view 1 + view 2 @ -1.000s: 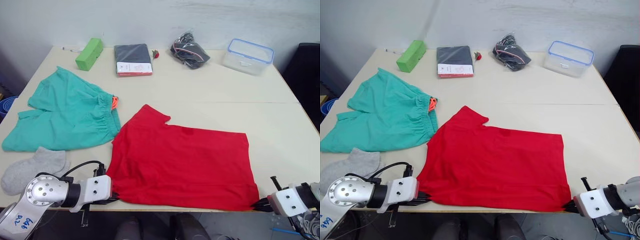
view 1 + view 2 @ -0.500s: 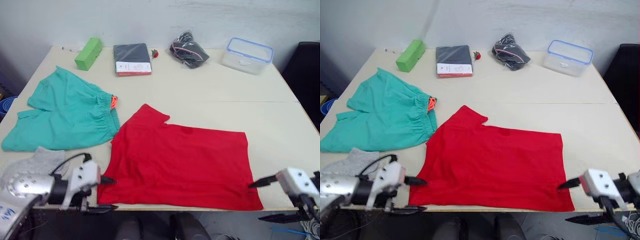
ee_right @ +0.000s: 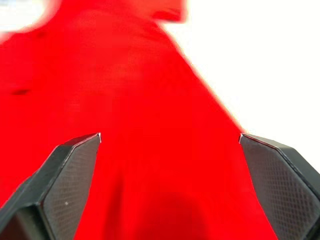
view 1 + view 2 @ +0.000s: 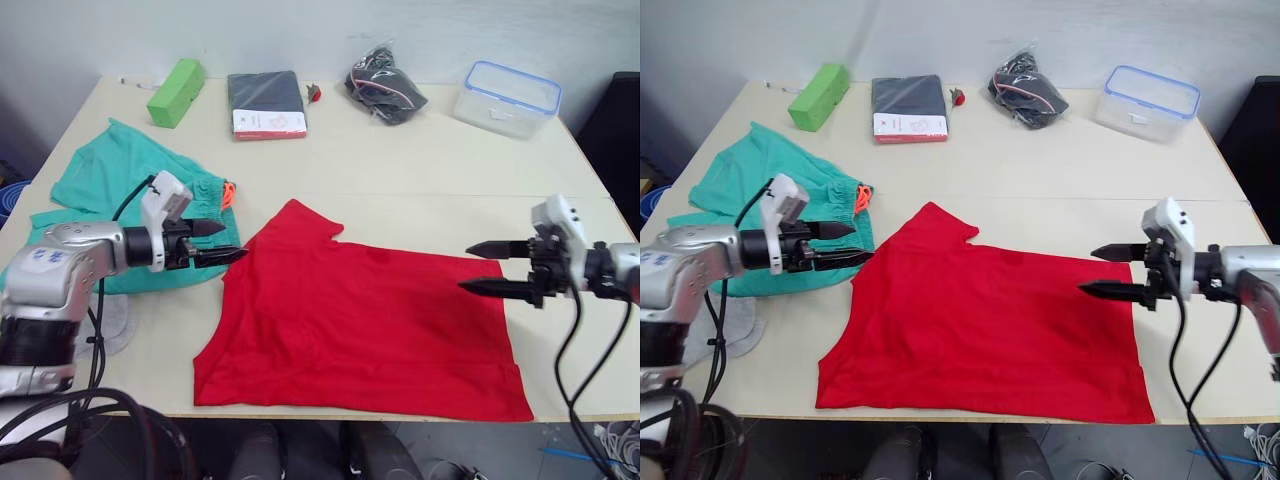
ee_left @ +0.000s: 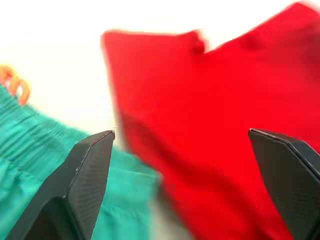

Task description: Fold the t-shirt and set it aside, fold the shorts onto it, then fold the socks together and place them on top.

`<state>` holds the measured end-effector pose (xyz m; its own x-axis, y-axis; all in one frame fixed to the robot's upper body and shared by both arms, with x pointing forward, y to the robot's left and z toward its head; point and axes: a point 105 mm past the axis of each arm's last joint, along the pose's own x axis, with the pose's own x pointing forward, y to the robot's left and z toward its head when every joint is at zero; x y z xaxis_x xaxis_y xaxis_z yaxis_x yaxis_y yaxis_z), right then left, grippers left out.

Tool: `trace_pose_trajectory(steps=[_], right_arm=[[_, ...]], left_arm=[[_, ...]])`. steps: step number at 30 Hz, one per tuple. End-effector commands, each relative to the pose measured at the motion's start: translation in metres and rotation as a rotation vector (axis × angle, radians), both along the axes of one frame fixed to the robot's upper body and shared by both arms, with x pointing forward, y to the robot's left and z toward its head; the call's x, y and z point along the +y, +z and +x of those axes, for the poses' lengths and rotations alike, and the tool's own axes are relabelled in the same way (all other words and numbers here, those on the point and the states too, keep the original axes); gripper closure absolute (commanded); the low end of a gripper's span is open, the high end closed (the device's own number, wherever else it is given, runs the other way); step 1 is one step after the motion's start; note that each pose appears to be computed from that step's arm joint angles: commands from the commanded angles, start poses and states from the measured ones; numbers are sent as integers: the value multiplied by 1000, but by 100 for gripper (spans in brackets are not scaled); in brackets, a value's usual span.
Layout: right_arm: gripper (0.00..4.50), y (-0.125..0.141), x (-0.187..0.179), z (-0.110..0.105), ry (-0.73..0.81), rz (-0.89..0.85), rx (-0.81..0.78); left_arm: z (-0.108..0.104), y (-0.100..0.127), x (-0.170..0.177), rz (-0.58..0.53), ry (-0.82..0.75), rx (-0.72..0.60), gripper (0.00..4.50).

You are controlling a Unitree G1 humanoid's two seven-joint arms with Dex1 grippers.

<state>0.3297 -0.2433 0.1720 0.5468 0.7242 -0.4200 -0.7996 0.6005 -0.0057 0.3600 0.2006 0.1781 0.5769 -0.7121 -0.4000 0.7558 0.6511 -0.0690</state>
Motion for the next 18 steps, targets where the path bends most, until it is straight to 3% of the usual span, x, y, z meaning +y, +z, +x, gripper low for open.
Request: trace_pose_trajectory(steps=[1,8,17,18], right_arm=[[0,-8,-11,22,-93,-85,-29],[0,-24,-19,42,-169,-156,-6],[0,-33,-29,47,-207,-184,45],[0,-35,-29,47,-211,-181,59]], left_arm=[[18,1,-2,61,-5,-23,1],[41,-17,-7,104,-22,12,1],[44,-41,-2,171,-22,94,1],[43,-43,-2,168,-25,100,19]])
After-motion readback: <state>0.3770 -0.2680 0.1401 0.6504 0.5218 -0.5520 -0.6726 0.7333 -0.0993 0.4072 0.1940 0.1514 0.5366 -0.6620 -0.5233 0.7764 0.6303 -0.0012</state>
